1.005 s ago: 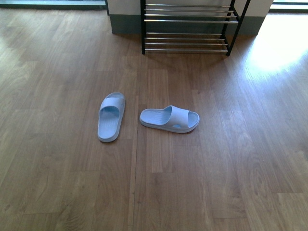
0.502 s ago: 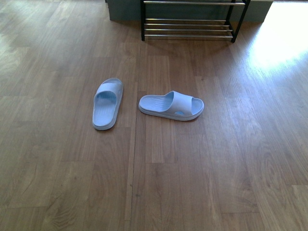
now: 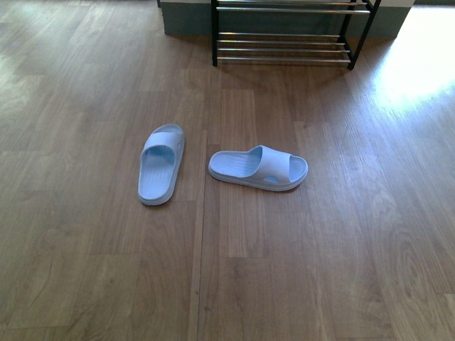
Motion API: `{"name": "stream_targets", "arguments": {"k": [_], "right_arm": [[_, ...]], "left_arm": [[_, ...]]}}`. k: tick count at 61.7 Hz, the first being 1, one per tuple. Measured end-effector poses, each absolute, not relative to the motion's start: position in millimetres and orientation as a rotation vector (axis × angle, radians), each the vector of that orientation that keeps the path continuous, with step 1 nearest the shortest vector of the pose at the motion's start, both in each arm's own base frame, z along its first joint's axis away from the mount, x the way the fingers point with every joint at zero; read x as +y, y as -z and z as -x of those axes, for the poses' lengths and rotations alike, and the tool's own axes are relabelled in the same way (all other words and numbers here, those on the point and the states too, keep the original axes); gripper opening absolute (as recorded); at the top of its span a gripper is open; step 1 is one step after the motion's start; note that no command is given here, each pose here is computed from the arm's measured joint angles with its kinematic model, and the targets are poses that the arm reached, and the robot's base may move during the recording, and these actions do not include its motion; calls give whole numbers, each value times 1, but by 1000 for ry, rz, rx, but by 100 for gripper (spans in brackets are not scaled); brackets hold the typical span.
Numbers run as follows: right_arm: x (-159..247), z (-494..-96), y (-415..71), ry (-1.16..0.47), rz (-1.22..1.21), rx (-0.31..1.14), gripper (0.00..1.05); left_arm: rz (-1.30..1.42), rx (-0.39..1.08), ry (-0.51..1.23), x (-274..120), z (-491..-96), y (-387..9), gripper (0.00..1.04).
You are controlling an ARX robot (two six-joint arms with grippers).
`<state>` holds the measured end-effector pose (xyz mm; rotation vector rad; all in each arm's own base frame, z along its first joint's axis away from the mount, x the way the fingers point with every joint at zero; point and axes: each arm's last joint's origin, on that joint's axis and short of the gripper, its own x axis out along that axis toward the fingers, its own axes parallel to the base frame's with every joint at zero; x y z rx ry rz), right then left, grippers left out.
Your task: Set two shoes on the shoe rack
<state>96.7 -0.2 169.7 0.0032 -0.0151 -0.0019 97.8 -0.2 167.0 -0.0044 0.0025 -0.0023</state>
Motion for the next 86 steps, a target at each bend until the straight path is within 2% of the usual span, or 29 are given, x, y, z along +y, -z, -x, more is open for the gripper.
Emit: {"name": "stream_targets", "arguments": {"k": [72, 78, 81, 86], "right_arm": [[0, -97, -170, 7, -7, -11, 96], [0, -99, -163, 123, -56, 186, 96], [1, -103, -160, 130, -69, 255, 96], [4, -114, -162, 135, -77, 304, 96]], "left_arm": [[4, 2, 1, 0, -98, -167, 95], [4, 2, 1, 0, -98, -167, 95], [4, 2, 1, 0, -98, -167, 95], [4, 2, 2, 0, -98, -167, 95]]}}
